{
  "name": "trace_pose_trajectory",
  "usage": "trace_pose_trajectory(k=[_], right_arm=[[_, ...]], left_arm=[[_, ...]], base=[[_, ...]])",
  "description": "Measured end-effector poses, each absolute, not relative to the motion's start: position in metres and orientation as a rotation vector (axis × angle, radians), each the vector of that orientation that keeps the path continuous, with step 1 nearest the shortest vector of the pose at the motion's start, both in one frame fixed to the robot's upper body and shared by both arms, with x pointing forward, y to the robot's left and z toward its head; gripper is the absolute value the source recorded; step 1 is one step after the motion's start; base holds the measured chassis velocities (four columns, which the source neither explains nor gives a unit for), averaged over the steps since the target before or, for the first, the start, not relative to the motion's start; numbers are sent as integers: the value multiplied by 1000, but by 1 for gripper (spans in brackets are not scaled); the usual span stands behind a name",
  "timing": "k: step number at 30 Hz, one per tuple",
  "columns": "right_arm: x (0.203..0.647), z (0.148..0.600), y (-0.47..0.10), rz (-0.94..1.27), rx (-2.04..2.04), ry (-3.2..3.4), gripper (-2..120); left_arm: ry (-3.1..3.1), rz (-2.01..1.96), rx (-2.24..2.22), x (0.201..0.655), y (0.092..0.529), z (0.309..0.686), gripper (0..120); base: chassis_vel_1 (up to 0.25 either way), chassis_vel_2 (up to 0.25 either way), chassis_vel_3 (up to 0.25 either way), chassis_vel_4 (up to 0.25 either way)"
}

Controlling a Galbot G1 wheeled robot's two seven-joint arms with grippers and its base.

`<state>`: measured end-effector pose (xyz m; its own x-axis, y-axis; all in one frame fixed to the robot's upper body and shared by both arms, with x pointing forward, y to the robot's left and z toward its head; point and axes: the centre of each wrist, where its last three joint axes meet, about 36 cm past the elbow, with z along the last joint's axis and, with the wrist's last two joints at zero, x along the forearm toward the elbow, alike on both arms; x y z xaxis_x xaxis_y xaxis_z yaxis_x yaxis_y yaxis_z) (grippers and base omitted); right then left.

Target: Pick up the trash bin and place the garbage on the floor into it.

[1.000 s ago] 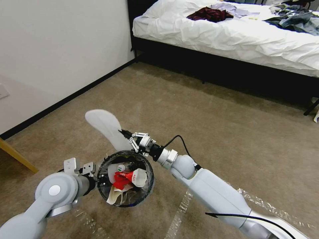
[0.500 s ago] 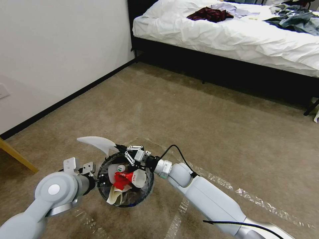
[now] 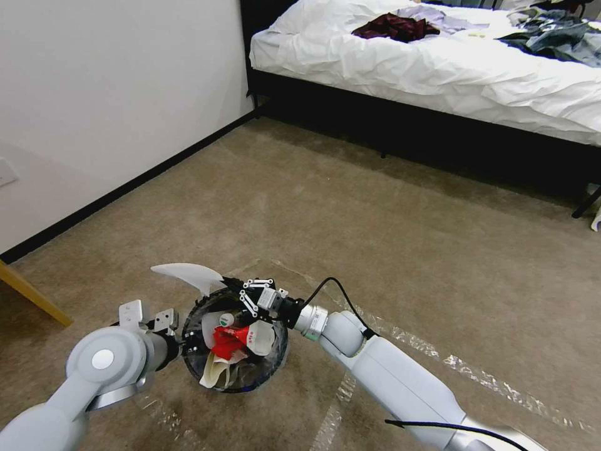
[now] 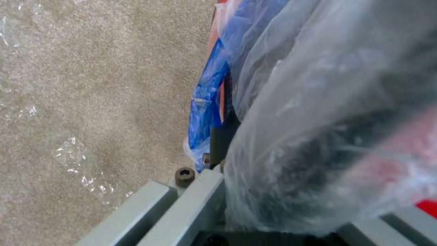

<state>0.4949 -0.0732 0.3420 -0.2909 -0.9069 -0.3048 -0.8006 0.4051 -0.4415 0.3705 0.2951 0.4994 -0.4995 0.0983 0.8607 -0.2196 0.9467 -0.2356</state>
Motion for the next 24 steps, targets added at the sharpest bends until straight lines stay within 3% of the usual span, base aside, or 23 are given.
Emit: trace_pose_trajectory(k=[24], right_arm=[[511, 378, -73, -266, -1408, 2117, 0]], left_arm=[[-2057, 386, 106, 373, 293, 490, 0]], base=[[0, 0, 0, 0]])
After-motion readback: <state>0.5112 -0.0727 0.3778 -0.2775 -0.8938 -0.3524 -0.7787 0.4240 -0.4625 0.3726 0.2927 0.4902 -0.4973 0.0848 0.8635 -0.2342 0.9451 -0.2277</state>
